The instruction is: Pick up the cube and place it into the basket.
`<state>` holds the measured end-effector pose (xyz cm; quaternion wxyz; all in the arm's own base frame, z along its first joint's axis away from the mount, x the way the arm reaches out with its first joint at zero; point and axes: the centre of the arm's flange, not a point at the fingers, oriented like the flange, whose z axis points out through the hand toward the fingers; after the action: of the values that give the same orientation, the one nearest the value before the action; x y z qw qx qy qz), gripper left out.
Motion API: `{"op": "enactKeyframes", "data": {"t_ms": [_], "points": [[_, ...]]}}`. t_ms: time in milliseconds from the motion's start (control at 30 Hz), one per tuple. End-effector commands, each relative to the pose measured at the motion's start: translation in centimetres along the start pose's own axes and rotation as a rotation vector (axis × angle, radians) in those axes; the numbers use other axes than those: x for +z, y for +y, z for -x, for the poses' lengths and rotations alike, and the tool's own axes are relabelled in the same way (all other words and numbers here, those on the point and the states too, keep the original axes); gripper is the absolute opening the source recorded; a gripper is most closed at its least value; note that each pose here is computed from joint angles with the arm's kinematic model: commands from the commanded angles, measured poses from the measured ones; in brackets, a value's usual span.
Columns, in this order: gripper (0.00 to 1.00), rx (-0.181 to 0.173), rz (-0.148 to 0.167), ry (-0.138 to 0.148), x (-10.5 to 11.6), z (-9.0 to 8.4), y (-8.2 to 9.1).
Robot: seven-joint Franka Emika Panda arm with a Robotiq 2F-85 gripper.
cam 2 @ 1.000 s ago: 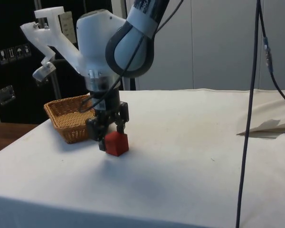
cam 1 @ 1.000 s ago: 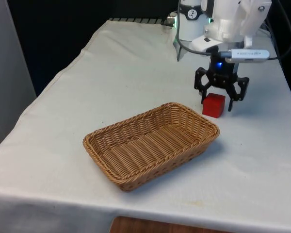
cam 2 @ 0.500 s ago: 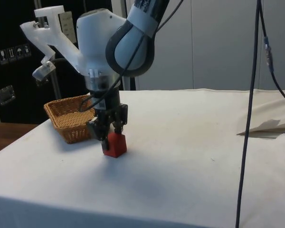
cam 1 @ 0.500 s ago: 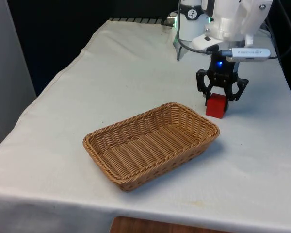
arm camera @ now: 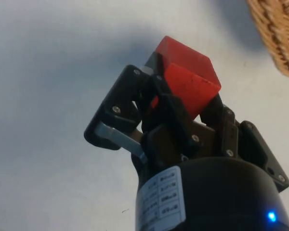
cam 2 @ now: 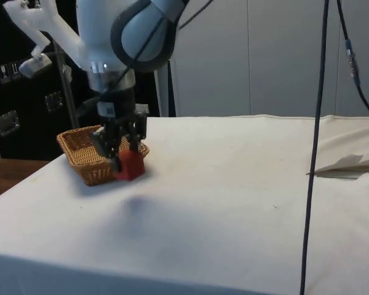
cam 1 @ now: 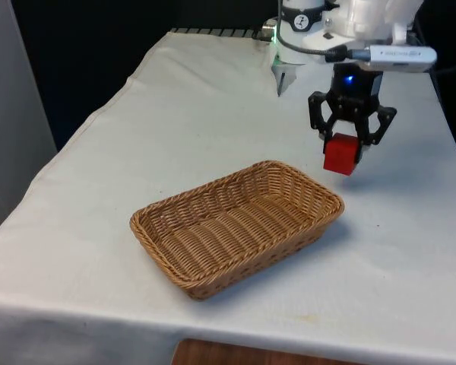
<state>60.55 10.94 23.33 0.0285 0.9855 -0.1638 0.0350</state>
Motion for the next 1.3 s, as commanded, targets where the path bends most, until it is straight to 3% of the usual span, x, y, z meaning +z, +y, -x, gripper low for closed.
{"op": "enactKeyframes", "data": {"t_ms": [0, 233, 567, 600, 767, 933, 967, 1267], "points": [[0.00, 0.004, 0.002, -0.001, -0.6, -0.4, 0.0], [0.00, 0.012, 0.005, 0.002, -3.5, -2.7, -0.5], [0.00, 0.020, 0.008, 0.009, -5.8, -5.3, -0.5], [0.00, 0.022, 0.010, 0.017, -6.0, -4.9, -0.5], [0.00, 0.024, 0.004, 0.017, -5.8, -6.8, -0.3], [0.00, 0.025, 0.006, 0.038, -5.6, -8.3, -0.2], [0.00, 0.025, -0.001, 0.027, -5.5, -8.8, -0.1], [0.00, 0.029, 0.001, 0.059, -5.2, -11.9, 0.7]]}}
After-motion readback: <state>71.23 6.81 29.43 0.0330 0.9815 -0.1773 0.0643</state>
